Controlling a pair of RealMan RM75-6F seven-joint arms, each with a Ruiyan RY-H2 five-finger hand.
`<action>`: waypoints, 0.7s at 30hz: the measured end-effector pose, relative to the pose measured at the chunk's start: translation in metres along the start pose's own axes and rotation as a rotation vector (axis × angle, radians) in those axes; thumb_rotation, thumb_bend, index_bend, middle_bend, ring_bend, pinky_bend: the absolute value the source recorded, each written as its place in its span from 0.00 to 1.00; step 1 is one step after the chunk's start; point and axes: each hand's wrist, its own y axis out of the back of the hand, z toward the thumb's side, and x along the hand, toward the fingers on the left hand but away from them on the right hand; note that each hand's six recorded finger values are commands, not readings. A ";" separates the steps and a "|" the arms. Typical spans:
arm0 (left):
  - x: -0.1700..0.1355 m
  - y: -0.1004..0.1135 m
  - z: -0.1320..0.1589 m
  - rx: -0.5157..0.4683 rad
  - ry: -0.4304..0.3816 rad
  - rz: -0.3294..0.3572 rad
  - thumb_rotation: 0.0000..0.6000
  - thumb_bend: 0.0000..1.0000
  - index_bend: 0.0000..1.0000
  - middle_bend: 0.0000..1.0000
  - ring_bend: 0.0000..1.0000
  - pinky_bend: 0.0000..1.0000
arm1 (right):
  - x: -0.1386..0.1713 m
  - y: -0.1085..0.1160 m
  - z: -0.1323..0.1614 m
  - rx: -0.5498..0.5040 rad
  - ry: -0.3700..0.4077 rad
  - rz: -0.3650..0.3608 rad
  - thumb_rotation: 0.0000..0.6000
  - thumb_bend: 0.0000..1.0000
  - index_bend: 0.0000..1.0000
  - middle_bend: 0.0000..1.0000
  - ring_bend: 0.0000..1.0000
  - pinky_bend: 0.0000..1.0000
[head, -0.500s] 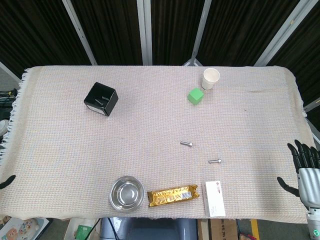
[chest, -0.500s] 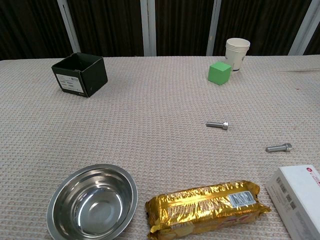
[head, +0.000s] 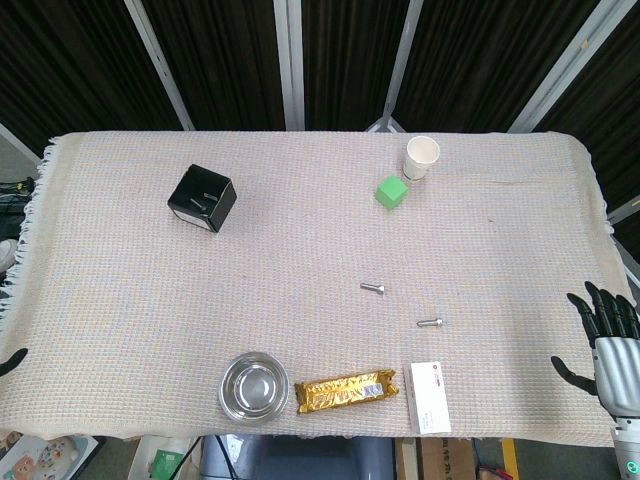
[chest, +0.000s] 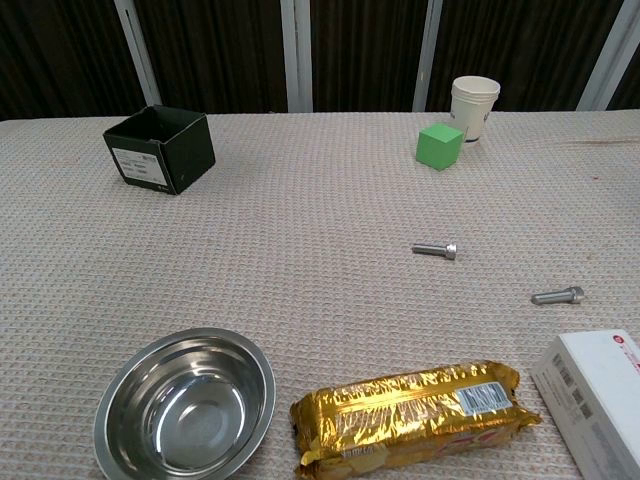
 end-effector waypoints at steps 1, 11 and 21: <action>0.000 -0.001 0.000 0.002 0.001 -0.003 1.00 0.04 0.14 0.11 0.01 0.01 | 0.000 -0.001 0.000 -0.005 -0.002 0.004 1.00 0.18 0.18 0.00 0.00 0.00; -0.001 0.000 -0.001 0.001 0.009 -0.003 1.00 0.04 0.14 0.11 0.01 0.01 | 0.000 -0.003 0.006 -0.038 0.032 -0.004 1.00 0.18 0.24 0.00 0.00 0.00; 0.001 0.002 -0.005 -0.006 0.027 0.003 1.00 0.04 0.14 0.11 0.01 0.01 | 0.000 -0.017 0.015 -0.115 0.041 0.037 1.00 0.18 0.31 0.00 0.00 0.00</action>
